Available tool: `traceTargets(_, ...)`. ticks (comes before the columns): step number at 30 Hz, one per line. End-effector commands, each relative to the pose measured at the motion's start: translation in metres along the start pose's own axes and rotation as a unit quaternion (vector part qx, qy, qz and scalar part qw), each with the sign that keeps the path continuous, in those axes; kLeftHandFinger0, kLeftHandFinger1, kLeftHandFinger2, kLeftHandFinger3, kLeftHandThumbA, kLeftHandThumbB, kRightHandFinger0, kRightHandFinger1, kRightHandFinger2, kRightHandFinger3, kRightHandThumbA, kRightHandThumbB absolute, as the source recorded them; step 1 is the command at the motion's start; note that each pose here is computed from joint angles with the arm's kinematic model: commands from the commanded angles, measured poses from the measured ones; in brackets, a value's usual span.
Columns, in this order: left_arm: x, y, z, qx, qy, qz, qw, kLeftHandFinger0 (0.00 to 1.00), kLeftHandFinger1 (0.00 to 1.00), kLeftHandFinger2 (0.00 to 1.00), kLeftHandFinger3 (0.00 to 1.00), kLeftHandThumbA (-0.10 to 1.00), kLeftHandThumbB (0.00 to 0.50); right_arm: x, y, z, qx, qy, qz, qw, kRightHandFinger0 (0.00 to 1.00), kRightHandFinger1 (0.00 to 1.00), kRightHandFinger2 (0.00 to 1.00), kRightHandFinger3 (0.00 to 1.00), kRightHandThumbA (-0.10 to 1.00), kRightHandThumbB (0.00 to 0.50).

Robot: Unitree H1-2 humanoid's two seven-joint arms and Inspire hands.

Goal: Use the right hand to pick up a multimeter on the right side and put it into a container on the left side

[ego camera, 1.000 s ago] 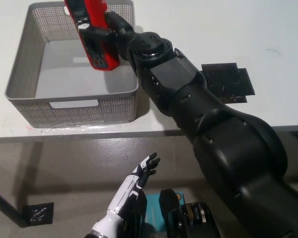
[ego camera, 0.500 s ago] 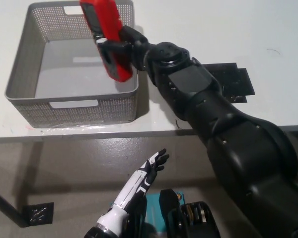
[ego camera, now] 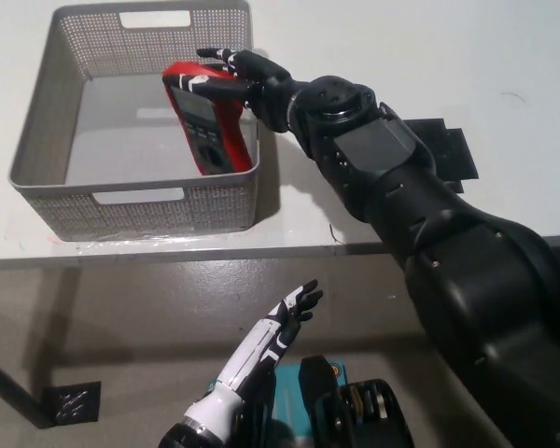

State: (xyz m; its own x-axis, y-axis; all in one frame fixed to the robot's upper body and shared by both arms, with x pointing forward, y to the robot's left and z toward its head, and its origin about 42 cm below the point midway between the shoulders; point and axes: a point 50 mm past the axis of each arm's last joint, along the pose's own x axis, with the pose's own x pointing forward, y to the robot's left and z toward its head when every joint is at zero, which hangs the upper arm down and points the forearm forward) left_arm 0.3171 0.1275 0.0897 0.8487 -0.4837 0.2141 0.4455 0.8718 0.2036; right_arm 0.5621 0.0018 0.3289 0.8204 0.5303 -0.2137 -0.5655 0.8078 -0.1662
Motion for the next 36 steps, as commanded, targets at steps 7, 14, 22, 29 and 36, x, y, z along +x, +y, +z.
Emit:
traceTargets(7,0.01,0.003,0.011,0.012,-0.024,-0.009,1.0,1.0,1.0,1.0,1.0,1.0,0.5,-0.008,-0.019,0.057,-0.042,-0.101,-0.001,0.994,1.0,1.0,1.0,1.0,0.93,0.5)
traceTargets(14,0.007,0.004,0.01,0.009,-0.019,-0.007,1.0,1.0,1.0,1.0,1.0,1.0,0.5,-0.028,-0.055,0.111,-0.014,-0.171,-0.016,0.985,1.0,1.0,1.0,1.0,0.92,0.5)
traceTargets(22,0.001,0.005,0.005,0.003,-0.013,0.0,1.0,1.0,1.0,1.0,1.0,1.0,0.5,-0.097,-0.135,0.191,0.01,-0.306,-0.053,0.95,1.0,1.0,1.0,1.0,0.89,0.5)
traceTargets(29,-0.007,0.005,-0.002,-0.001,-0.004,0.004,1.0,1.0,1.0,1.0,1.0,1.0,0.5,-0.178,-0.184,0.169,0.03,-0.401,-0.072,0.913,1.0,1.0,1.0,1.0,0.8,0.488)
traceTargets(36,-0.013,0.009,-0.006,-0.006,0.001,0.018,1.0,1.0,1.0,1.0,1.0,1.0,0.5,-0.246,-0.164,0.099,-0.002,-0.443,-0.087,0.892,1.0,1.0,1.0,1.0,0.89,0.489)
